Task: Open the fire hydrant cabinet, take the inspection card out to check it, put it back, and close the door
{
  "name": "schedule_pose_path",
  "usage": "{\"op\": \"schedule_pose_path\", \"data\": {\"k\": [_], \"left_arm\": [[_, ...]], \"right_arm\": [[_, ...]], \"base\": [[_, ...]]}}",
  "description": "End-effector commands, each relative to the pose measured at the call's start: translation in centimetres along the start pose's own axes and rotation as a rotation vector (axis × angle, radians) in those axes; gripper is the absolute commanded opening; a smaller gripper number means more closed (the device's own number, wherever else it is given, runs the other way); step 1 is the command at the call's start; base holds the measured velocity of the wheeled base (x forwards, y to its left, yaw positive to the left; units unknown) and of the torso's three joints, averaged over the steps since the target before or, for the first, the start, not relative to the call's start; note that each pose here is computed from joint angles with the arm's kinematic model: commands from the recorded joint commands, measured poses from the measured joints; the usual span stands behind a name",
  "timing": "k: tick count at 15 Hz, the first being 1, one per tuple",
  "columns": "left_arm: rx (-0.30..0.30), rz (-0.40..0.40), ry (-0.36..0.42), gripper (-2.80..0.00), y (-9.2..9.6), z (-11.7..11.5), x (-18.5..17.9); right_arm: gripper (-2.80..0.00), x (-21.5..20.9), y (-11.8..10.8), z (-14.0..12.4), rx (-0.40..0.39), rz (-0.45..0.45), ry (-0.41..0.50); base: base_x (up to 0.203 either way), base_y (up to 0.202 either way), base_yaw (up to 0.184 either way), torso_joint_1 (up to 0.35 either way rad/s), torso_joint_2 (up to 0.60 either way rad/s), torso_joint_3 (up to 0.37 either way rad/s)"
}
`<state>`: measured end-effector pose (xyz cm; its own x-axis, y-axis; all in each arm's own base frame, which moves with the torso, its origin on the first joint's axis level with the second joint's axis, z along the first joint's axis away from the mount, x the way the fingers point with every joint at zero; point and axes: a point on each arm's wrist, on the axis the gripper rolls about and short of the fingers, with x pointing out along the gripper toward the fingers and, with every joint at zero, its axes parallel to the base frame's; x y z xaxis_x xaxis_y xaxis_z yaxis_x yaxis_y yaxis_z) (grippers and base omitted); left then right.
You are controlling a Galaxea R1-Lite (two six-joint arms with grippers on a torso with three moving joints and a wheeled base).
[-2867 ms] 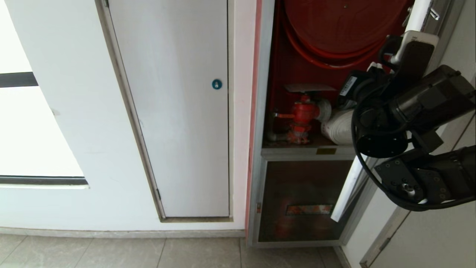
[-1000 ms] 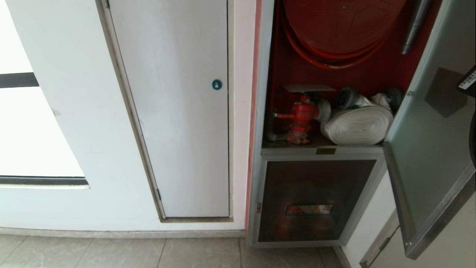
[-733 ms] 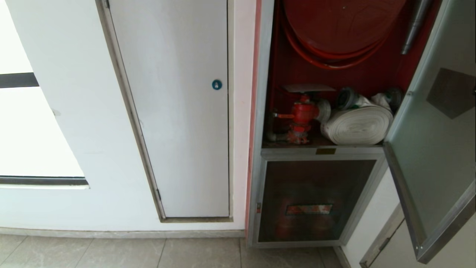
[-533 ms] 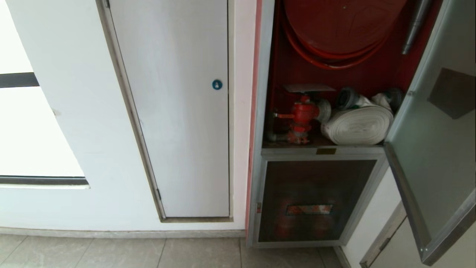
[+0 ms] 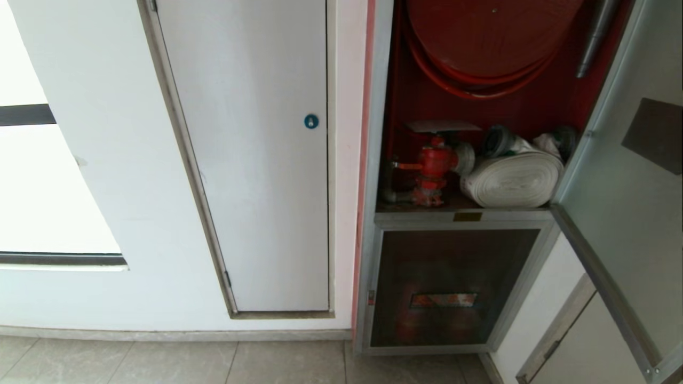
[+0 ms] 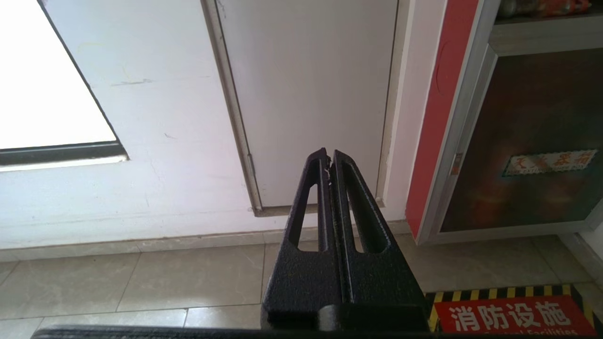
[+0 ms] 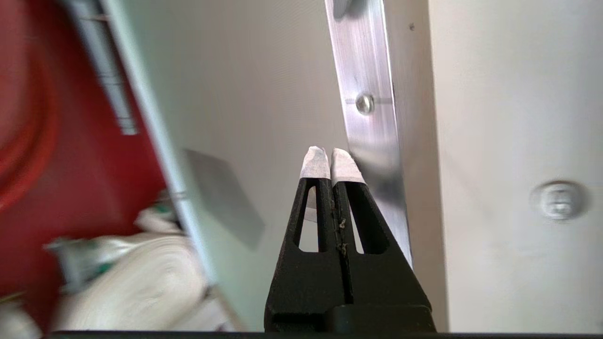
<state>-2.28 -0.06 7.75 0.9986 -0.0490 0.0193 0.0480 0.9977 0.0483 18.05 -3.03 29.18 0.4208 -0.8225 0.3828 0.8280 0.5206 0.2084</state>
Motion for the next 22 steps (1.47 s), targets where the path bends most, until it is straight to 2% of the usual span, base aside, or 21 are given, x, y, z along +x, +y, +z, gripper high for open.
{"op": "schedule_pose_path", "data": {"k": [1, 4, 7, 10, 13, 18, 22], "left_arm": [[0.0, -0.001, 0.012, -2.8, 0.0, -0.3, 0.1], [0.0, -0.001, 0.012, -2.8, 0.0, -0.3, 0.1], [-0.001, -0.001, 0.013, -2.8, 0.0, -0.3, 0.1], [0.0, -0.001, 0.012, -2.8, 0.0, -0.3, 0.1], [0.0, -0.001, 0.012, -2.8, 0.0, -0.3, 0.1], [0.0, -0.001, 0.012, -2.8, 0.0, -0.3, 0.1], [0.0, -0.001, 0.012, -2.8, 0.0, -0.3, 0.1]], "right_arm": [[-2.8, 0.5, -1.0, -0.4, -0.037, -0.054, -0.006], [-2.8, 1.1, -1.3, -1.0, -0.078, -0.085, 0.0], [-2.8, 2.4, -2.1, -2.3, -0.193, -0.119, 0.057], [-2.8, 3.3, -2.2, -3.1, -0.21, -0.125, 0.07], [-2.8, 5.3, -3.3, -4.7, -0.27, -0.169, 0.077], [-2.8, 7.4, -4.7, -6.8, -0.282, -0.183, 0.096], [-2.8, 7.5, -4.7, -7.1, -0.285, -0.18, 0.102]], "base": [[0.0, 0.0, 0.0, 0.0, 0.0, 0.0], [0.0, 0.0, 0.0, 0.0, 0.0, 0.0], [0.0, 0.0, 0.0, 0.0, 0.0, 0.0], [0.0, 0.0, 0.0, 0.0, 0.0, 0.0], [0.0, 0.0, 0.0, 0.0, 0.0, 0.0], [0.0, 0.0, 0.0, 0.0, 0.0, 0.0], [0.0, 0.0, 0.0, 0.0, 0.0, 0.0]]}}
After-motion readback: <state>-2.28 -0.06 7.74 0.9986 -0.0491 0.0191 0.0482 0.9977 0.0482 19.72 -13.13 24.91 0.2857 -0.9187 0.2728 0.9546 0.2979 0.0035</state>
